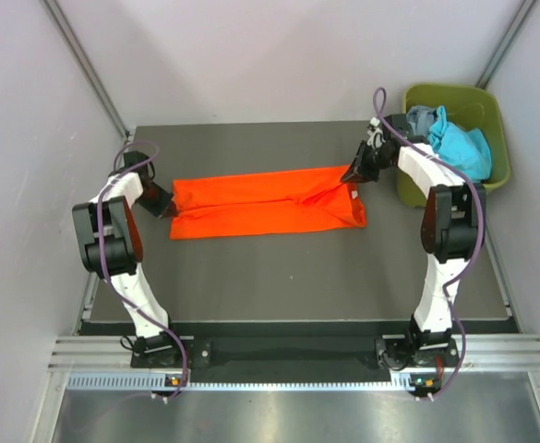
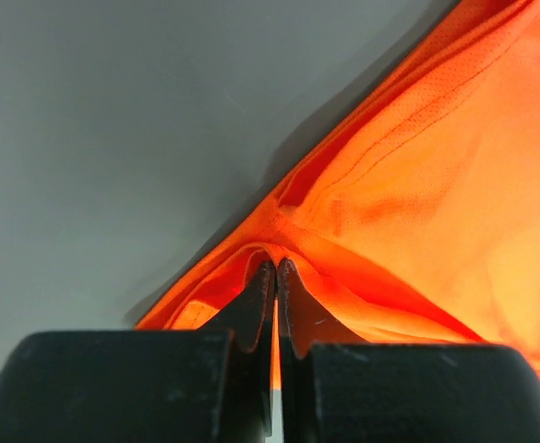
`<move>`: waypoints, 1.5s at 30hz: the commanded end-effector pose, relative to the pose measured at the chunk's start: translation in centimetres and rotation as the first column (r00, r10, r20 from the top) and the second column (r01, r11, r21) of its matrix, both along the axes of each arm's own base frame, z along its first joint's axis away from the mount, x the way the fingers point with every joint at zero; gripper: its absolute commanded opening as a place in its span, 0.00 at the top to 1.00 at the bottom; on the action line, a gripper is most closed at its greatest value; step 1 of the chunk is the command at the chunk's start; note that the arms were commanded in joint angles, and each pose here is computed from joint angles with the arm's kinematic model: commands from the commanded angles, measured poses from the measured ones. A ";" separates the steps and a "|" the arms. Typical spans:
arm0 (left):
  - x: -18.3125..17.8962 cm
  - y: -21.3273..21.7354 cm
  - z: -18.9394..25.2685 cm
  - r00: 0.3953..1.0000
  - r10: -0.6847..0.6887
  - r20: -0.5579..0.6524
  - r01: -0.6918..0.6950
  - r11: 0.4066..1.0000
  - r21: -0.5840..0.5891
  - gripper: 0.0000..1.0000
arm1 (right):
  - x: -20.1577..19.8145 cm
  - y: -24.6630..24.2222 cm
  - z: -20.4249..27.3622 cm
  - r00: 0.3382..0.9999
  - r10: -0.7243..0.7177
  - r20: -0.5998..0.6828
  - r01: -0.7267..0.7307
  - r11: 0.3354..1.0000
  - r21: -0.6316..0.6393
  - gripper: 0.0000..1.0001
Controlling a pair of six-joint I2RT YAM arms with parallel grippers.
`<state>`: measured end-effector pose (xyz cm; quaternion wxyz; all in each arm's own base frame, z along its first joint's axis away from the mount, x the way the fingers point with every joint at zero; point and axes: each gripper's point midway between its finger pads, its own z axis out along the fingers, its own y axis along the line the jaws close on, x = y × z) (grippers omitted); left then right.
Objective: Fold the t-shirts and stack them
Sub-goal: Fold the tshirt
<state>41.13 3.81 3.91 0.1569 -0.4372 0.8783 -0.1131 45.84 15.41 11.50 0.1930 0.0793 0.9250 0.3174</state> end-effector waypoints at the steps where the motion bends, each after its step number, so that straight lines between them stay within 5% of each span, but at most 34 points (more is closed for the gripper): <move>1: 2.0 0.4 1.3 0.998 -0.007 0.061 0.006 1.000 0.026 1.00 | 1.6 -0.8 0.9 0.999 -0.008 0.048 0.009 1.000 -0.007 1.00; 3: 2.1 1.0 1.8 0.998 -0.011 0.062 0.008 0.998 0.055 0.96 | 1.9 -0.8 0.6 0.999 -0.004 0.046 0.004 1.000 -0.007 0.98; 7: 2.1 2.4 4.1 0.993 -0.048 0.105 0.031 0.987 0.161 0.69 | 2.7 -1.0 0.1 0.999 -0.002 0.048 0.003 1.000 -0.010 0.91; 13: 0.7 4.2 7.7 0.987 -0.092 0.131 0.048 0.952 0.302 0.60 | 4.4 -0.5 0.0 0.998 0.001 0.057 -0.001 1.000 0.000 0.91; 19: 0.4 1.0 9.1 0.962 -0.215 0.169 0.155 0.937 0.313 0.59 | 5.3 -0.6 -0.2 0.997 -0.006 0.073 0.007 1.000 -0.009 0.98; 26: 0.2 -8.3 8.7 0.894 -0.396 0.211 0.345 0.907 0.243 0.64 | 5.6 -0.1 -0.5 0.997 0.003 0.077 -0.002 1.000 -0.006 0.98; 34: -1.9 -12.9 7.3 0.858 -0.475 0.195 0.440 0.876 0.200 0.71 | 7.0 0.7 -0.7 0.996 -0.004 0.093 0.004 1.000 0.007 0.96; 41: -4.3 -12.9 7.8 0.858 -0.481 0.180 0.447 0.872 0.198 0.71 | 9.7 0.4 0.5 0.989 0.029 0.145 -0.023 0.999 -0.046 0.75; 45: -5.3 -12.5 8.3 0.858 -0.479 0.186 0.441 0.872 0.213 0.71 | 8.0 -1.5 2.9 0.987 0.048 0.151 -0.023 0.987 -0.162 0.70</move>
